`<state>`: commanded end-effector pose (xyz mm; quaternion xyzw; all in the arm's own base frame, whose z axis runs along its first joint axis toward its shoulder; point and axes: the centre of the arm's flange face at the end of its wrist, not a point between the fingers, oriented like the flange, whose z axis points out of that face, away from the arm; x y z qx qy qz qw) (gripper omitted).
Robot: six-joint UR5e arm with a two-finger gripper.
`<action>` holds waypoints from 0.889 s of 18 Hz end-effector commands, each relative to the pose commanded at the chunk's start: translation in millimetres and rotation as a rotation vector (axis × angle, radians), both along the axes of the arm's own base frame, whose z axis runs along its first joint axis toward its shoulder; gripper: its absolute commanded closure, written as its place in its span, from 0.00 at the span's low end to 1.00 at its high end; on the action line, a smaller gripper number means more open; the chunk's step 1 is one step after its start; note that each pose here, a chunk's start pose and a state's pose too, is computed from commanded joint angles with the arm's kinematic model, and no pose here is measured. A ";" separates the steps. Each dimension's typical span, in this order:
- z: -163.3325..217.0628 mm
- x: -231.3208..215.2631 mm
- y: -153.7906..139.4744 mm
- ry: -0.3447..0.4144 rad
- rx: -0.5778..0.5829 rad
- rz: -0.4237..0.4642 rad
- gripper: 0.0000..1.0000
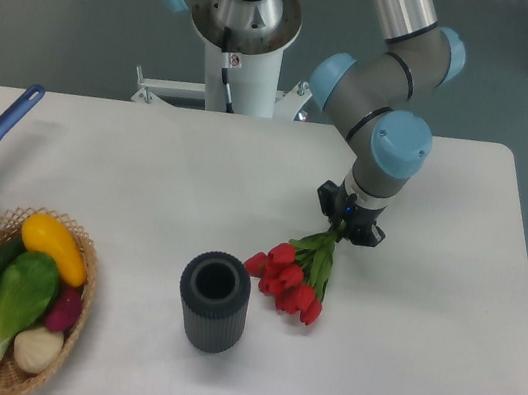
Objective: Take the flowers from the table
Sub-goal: 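Lower the gripper onto the stems and close it around them, then lift the gripped tulips up off the table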
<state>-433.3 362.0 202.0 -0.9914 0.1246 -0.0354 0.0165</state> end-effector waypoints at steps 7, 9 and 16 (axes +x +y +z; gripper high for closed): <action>8.0 -4.8 1.3 0.017 0.008 0.002 0.79; 10.9 -7.6 1.8 0.022 0.011 0.003 0.79; 27.2 -27.8 -3.9 0.055 0.027 0.025 0.81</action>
